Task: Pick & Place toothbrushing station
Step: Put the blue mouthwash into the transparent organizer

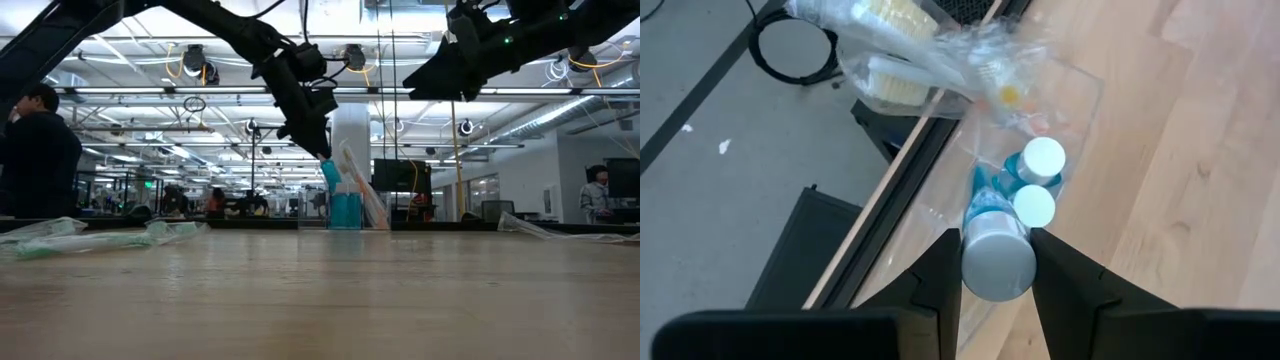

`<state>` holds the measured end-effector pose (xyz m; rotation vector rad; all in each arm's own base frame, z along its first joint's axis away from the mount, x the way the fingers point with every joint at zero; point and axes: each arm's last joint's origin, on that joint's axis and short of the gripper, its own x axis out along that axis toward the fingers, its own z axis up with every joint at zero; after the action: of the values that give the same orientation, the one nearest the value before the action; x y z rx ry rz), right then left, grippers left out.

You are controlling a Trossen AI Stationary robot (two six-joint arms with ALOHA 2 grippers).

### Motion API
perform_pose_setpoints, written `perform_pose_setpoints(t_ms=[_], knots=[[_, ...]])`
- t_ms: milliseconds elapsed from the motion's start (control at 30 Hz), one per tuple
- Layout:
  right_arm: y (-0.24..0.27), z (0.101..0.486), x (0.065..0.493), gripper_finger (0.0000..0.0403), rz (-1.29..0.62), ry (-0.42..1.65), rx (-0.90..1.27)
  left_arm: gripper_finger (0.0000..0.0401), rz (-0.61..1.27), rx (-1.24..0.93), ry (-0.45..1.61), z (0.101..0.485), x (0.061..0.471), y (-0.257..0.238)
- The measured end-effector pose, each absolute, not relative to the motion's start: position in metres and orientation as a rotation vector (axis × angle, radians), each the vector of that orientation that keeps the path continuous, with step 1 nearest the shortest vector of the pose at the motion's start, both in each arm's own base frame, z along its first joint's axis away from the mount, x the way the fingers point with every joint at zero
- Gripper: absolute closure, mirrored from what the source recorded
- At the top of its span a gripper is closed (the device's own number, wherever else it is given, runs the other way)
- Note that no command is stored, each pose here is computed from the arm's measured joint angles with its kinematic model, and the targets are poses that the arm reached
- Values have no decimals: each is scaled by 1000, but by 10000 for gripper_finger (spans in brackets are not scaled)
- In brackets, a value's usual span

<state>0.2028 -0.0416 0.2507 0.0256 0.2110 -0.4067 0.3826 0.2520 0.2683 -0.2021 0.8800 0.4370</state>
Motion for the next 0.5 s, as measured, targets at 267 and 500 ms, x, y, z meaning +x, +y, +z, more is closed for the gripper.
perform_pose_setpoints(t_ms=[267,500], knots=[[-42,251,203,147,-407,211,26,277,438,-207,883,268,382,252],[-42,251,203,147,-407,211,26,182,412,-219,882,268,383,251]])
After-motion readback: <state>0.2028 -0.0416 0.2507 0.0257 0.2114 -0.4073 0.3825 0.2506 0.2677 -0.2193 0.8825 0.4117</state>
